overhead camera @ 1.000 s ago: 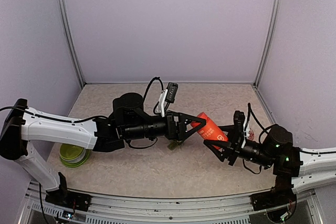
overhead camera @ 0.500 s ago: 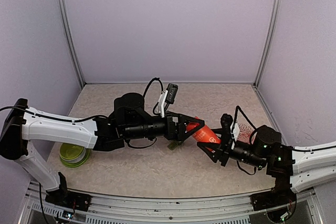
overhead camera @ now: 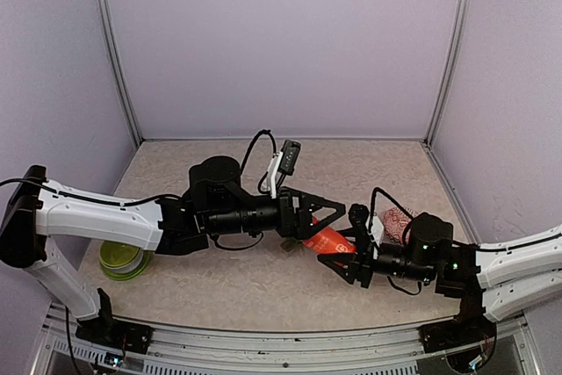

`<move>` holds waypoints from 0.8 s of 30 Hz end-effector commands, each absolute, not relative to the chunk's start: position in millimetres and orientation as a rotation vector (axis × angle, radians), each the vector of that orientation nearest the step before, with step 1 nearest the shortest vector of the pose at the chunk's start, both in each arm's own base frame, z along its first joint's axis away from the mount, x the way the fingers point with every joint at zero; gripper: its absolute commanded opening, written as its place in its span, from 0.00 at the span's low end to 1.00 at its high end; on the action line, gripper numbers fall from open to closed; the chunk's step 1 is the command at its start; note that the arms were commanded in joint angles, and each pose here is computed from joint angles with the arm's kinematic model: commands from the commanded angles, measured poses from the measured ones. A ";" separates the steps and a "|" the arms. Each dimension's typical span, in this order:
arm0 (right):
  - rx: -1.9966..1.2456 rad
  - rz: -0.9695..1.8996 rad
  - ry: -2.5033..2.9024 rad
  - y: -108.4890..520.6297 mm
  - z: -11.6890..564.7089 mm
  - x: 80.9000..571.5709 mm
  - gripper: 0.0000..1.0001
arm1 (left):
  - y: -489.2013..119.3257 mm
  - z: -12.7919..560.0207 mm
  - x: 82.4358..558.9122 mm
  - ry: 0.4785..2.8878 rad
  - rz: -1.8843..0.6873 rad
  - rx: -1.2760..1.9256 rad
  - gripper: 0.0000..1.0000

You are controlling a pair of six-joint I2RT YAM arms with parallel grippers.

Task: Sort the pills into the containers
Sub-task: Screw the lid of the pill bottle onto the pill bottle.

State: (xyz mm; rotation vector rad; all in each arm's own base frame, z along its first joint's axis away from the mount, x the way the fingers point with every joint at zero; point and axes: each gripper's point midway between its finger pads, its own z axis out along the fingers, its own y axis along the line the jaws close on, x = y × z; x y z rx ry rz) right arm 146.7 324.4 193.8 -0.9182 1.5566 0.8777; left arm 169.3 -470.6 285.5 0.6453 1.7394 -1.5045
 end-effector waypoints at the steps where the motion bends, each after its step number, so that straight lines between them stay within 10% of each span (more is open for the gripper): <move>1: -0.932 0.942 1.443 328.7 226.2 135.8 0.00 | -464.9 309.7 163.1 1.679 -1.536 0.661 0.99; 13: -1.016 0.838 1.300 299.6 243.4 121.4 0.00 | -457.7 299.3 155.7 1.753 -1.550 0.736 0.98; 24: -1.028 0.760 1.336 294.5 235.5 128.5 0.00 | -466.2 293.5 148.5 1.771 -1.589 0.799 0.69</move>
